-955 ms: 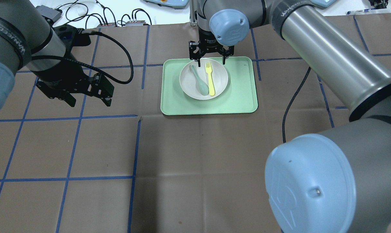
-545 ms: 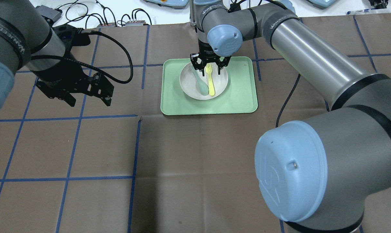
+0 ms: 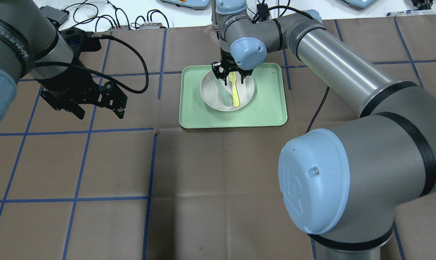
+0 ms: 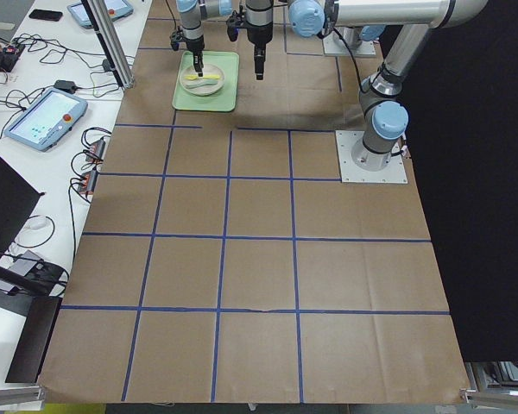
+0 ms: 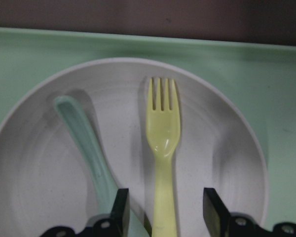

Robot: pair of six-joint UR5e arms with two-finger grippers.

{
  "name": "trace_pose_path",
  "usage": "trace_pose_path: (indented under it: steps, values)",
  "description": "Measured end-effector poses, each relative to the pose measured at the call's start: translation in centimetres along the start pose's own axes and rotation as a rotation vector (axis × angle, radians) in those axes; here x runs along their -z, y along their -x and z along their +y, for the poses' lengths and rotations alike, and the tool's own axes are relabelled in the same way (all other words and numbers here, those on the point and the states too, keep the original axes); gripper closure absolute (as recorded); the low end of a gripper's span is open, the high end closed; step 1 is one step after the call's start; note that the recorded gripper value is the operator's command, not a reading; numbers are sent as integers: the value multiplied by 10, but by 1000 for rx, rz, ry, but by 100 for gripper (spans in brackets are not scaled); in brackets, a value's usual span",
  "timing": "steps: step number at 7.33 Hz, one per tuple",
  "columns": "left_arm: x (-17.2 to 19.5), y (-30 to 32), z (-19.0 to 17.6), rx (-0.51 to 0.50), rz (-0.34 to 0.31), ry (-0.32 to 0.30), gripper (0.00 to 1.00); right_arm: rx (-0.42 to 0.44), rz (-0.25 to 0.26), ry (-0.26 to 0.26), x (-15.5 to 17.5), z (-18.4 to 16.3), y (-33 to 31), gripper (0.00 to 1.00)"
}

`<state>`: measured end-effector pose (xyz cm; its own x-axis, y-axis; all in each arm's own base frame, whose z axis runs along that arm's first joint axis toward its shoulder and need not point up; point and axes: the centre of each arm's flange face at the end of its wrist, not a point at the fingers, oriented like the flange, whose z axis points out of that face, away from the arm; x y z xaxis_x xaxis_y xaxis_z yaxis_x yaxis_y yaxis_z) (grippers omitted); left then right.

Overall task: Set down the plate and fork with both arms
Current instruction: 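Lower the right gripper and grasp the yellow fork handle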

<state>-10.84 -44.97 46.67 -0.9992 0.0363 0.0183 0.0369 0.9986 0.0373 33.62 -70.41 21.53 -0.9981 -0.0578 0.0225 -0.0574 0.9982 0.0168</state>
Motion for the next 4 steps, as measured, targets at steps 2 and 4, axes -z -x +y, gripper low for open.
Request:
trace_pose_path:
  steps: [2,4]
  values:
    - [-6,1,-5,0,-1,16,0,1,6,8,-8,-1,-2,41]
    - [-11,0,0,-6,0,61,0,0,11,22,-20,-2,-2,41]
